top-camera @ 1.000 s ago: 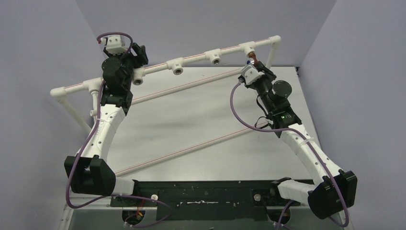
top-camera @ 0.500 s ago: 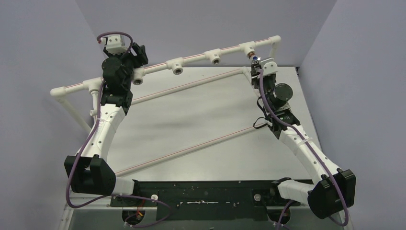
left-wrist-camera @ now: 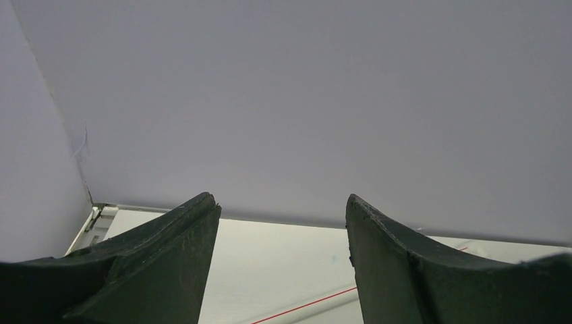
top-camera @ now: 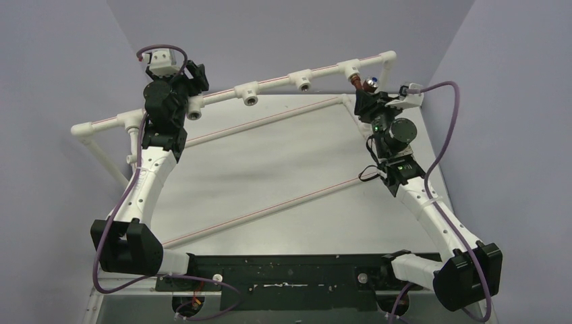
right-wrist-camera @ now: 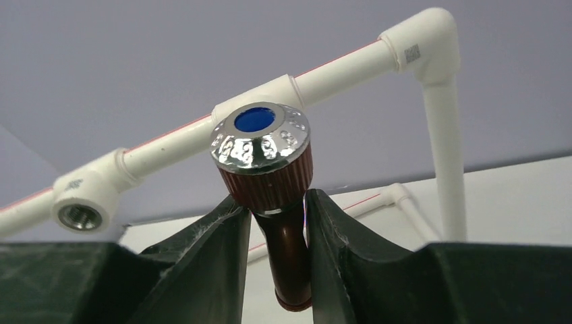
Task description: Install the water faucets
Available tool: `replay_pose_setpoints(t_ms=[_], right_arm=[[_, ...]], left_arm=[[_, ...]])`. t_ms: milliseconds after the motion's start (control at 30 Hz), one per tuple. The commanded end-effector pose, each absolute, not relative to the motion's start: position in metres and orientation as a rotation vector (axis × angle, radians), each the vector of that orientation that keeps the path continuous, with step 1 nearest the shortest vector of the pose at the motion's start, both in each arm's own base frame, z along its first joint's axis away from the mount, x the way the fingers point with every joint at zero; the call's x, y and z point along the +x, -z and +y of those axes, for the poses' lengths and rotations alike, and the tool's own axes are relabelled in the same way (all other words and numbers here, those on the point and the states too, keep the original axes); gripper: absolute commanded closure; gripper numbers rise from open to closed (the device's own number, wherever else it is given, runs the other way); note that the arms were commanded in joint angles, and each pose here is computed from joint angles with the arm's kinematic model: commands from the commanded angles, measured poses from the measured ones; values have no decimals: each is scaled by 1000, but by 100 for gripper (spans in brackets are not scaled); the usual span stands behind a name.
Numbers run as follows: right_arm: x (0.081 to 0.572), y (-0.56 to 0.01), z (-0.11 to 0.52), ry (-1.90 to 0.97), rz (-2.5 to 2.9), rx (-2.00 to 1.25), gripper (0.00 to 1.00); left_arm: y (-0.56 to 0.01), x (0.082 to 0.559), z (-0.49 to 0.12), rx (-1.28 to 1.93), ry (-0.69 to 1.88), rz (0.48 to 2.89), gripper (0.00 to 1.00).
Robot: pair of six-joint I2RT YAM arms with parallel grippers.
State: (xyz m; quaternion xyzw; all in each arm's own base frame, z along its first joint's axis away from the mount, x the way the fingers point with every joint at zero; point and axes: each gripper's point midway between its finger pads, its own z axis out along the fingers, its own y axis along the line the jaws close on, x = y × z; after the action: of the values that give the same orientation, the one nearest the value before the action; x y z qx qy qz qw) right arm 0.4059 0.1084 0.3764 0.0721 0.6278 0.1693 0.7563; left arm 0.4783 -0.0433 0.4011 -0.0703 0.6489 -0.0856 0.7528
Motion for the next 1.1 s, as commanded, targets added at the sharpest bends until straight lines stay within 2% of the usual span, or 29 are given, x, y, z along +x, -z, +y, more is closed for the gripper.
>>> replay_pose_setpoints(t_ms=[0,233,567,900,1000,1067], right_arm=[[390,-421,97,-735,1180,518,100],[395,-409,93,-1029,1141,778,100],[390,-408,121,-1382,1158,979,100],[379,-421,128,-1447,1155,950,100],[379,-419,131,-1446,1167,937,88],[379,-417,132,-1447,1172,928,84]], left_arm=[[-276,483,-48,-128,137,1788,34],[-277,482,-48,-127,134,1785,34],[-276,482,-49,-126,136,1790,34],[-277,482,-49,-124,133,1788,34],[-277,481,-48,-125,132,1787,34],[-277,481,-49,-123,132,1787,34]])
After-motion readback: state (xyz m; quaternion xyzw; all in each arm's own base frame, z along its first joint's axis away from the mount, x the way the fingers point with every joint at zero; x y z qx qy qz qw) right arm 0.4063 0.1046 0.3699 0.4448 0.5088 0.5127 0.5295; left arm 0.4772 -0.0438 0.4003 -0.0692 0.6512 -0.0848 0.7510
